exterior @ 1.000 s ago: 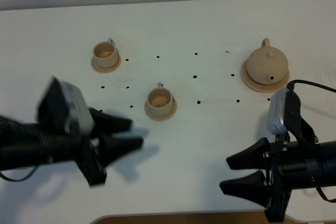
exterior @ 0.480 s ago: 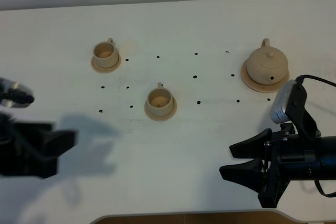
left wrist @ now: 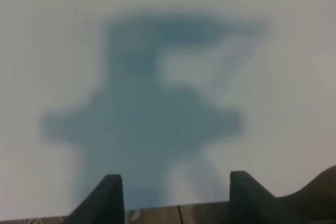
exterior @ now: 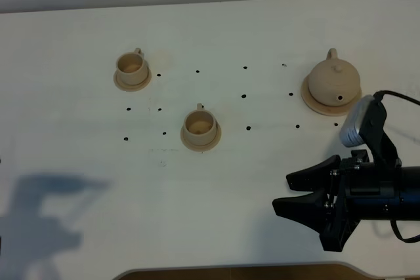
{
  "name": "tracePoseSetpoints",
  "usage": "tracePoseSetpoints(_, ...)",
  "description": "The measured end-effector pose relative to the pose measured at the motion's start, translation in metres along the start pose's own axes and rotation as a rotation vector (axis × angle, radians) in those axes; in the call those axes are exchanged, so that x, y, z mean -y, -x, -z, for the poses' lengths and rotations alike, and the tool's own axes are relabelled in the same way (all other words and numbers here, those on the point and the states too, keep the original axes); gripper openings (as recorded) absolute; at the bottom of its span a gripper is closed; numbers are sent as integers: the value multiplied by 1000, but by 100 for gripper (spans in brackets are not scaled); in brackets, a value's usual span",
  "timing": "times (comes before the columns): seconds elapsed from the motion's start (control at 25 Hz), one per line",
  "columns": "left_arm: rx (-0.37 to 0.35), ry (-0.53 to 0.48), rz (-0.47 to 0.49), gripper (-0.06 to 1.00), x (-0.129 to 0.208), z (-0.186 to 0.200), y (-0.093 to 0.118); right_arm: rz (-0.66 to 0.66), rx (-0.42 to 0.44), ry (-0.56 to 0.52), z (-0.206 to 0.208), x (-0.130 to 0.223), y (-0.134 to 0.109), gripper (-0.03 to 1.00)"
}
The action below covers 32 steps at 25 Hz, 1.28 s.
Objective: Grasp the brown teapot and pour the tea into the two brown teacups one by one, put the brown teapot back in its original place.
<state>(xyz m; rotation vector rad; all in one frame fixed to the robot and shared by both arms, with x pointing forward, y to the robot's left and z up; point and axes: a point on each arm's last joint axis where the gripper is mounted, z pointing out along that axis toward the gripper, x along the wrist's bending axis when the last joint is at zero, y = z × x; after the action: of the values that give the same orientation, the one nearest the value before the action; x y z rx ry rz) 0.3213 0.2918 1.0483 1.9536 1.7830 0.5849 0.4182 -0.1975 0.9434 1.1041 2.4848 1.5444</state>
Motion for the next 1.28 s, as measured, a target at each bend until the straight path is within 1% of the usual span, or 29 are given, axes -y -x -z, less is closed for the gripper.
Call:
tracePoseSetpoints(0.12, 8, 20, -20, 49, 12, 1, -1, 5, 1, 13, 0, -4, 1, 51)
tracePoseSetpoints(0.2, 26, 65, -19, 49, 16, 7, 0, 10, 2, 19, 0, -6, 1, 51)
tracePoseSetpoints(0.32, 66, 133, -42, 49, 23, 16, 1, 11, 4, 25, 0, -8, 2, 51)
tracePoseSetpoints(0.48, 126, 213, -98, 49, 32, 26, 5, 11, 4, 25, 0, -8, 2, 51)
tracePoseSetpoints(0.68, 146, 280, -113, 49, 39, 34, 5, 4, 7, 31, 0, -8, 2, 51)
tracePoseSetpoints(0.8, 112, 329, -71, 49, 45, 39, 3, 5, 9, 37, 0, -10, 2, 51)
tracePoseSetpoints(0.92, 46, 389, -7, 49, 52, 45, 1, 1, 9, 44, 0, -11, 3, 51)
tracePoseSetpoints(1.04, 0, 462, 30, 49, 61, 52, 1, -2, 10, 49, 0, -12, 3, 51)
tracePoseSetpoints(1.16, -14, 510, 39, 49, 67, 56, 2, -1, 8, 51, 0, -12, 3, 51)
tracePoseSetpoints(1.28, -14, 512, 39, 49, 68, 56, 2, 0, 2, 63, 0, -16, 3, 51)
